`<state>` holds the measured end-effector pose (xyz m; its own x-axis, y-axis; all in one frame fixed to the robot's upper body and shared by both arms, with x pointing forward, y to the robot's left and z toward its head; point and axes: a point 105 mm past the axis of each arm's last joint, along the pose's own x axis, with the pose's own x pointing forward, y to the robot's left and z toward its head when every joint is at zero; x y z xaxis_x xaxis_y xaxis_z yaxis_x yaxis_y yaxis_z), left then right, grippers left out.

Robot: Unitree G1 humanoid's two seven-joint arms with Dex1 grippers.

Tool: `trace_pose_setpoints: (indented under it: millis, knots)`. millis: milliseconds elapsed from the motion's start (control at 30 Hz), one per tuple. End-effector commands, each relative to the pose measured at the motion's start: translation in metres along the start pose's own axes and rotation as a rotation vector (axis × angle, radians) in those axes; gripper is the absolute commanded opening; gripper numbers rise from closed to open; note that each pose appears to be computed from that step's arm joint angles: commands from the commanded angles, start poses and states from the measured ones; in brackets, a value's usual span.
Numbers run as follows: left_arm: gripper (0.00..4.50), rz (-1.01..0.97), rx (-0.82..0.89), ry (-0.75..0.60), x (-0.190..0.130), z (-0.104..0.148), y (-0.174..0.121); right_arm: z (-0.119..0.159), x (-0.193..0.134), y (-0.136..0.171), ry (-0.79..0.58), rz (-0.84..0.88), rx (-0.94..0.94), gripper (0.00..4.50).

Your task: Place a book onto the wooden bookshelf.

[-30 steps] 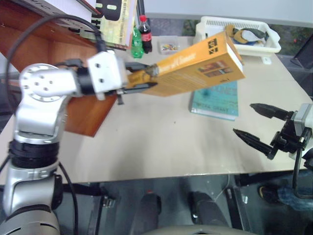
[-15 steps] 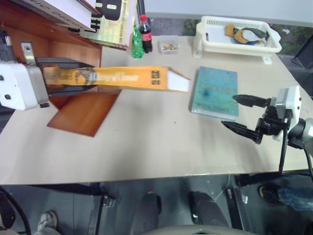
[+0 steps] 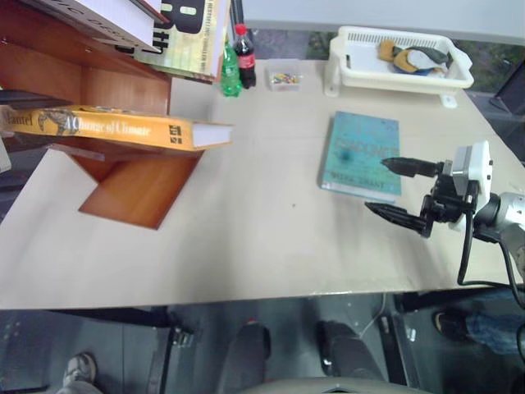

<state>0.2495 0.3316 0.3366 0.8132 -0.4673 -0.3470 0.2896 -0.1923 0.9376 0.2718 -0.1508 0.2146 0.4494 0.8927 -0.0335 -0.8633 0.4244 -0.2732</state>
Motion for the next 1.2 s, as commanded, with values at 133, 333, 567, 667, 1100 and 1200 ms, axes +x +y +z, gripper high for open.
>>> trace_pose_setpoints:
  millis: [133, 333, 567, 667, 1100, 1200]
  knots:
    - [1.18, 0.032, 0.001, 0.075, -0.022, -0.02, 0.002, 0.014, 0.004, 0.003, -0.038, 0.028, -0.049, 4.5]
    - [1.18, 0.007, -0.054, 0.12, -0.02, -0.038, -0.012, 0.018, 0.006, 0.012, -0.066, 0.075, -0.039, 4.5]
    - [1.18, 0.019, -0.098, 0.121, -0.01, -0.046, -0.022, 0.06, 0.028, 0.045, -0.311, 0.276, -0.027, 4.5]
    - [1.18, 0.025, -0.098, 0.112, -0.006, -0.046, -0.023, 0.062, 0.039, 0.051, -0.335, 0.316, -0.025, 4.5]
    - [1.18, 0.05, -0.141, 0.156, -0.011, -0.054, -0.031, 0.055, 0.051, 0.038, -0.318, 0.231, -0.042, 4.5]
    - [1.63, 0.045, -0.163, 0.178, -0.014, -0.058, -0.035, 0.052, 0.051, 0.036, -0.308, 0.222, -0.048, 4.5]
